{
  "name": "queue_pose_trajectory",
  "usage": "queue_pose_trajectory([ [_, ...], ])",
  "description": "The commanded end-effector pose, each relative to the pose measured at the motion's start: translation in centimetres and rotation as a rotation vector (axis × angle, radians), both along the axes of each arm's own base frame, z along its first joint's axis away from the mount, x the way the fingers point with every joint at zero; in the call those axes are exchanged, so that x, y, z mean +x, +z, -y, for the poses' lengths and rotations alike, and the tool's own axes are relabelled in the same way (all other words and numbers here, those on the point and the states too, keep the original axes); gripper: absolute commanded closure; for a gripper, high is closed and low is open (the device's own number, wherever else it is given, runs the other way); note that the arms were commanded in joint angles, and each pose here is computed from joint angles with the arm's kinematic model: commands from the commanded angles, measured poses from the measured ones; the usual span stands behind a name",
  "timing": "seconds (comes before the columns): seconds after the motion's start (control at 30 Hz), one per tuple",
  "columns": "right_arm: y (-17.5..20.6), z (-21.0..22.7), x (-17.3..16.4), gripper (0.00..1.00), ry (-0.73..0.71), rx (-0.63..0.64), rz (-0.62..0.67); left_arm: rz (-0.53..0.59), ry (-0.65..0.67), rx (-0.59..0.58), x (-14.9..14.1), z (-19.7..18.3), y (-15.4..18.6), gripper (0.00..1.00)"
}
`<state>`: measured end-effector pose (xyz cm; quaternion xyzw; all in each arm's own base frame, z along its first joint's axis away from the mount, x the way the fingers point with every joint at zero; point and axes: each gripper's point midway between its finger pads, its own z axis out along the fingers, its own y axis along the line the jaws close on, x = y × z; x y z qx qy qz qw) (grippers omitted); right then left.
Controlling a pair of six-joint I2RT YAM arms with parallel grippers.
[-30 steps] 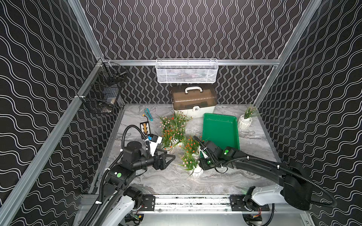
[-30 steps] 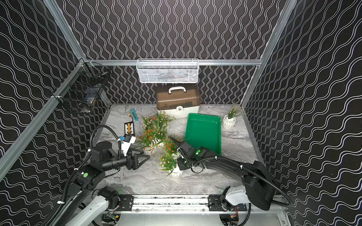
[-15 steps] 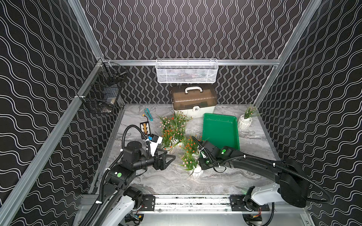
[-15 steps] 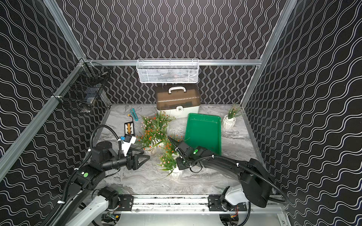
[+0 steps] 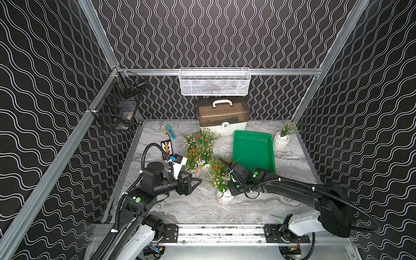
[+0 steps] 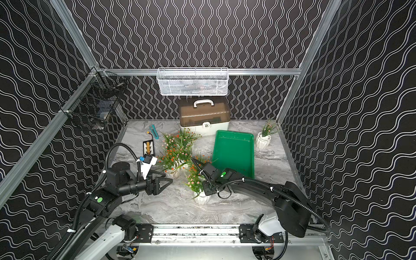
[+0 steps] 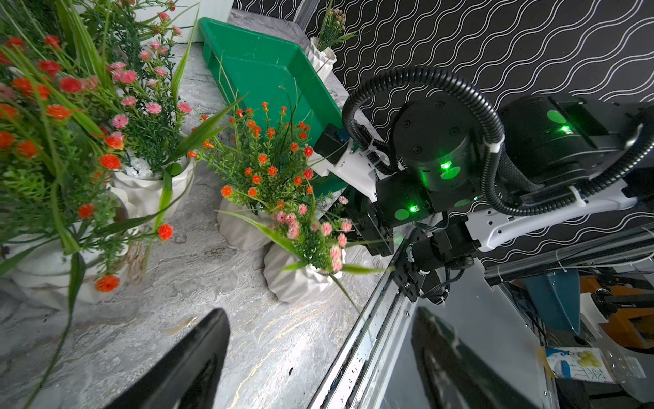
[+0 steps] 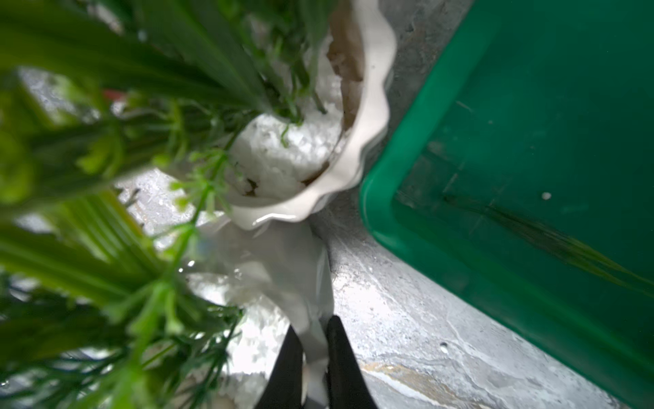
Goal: Put the potted gypsophila into the storage box
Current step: Pick up the baby's breath potted plant from the center of the board, then place the baby's breath potted plant at the storage box.
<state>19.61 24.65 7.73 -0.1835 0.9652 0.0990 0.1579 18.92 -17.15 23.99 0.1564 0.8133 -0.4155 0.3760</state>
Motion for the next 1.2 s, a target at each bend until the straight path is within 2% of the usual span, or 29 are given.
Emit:
queue_pose_trajectory([
  [0.0,0.9,0.2,0.2,0.9,-0.015,0.001,0.022,0.024,-0.005,0.005,0.2,0.1,0.4,0.16],
  [0.37,3.7,0.6,-0.6,0.98,-0.021,0.07,0.058,0.026,-0.006,0.005,0.2,0.1,0.4,0.17],
  [0.63,8.3,2.4,-0.8,1.0,-0.064,0.121,0.151,0.033,-0.014,0.001,0.0,0.1,0.5,0.16],
  [0.97,14.6,6.4,1.8,1.0,-0.187,0.084,0.382,0.037,-0.015,0.002,0.0,0.1,0.6,0.16],
  [1.17,17.0,9.4,4.6,1.0,-0.28,0.11,0.415,0.042,-0.017,0.001,-0.1,0.1,0.6,0.16],
])
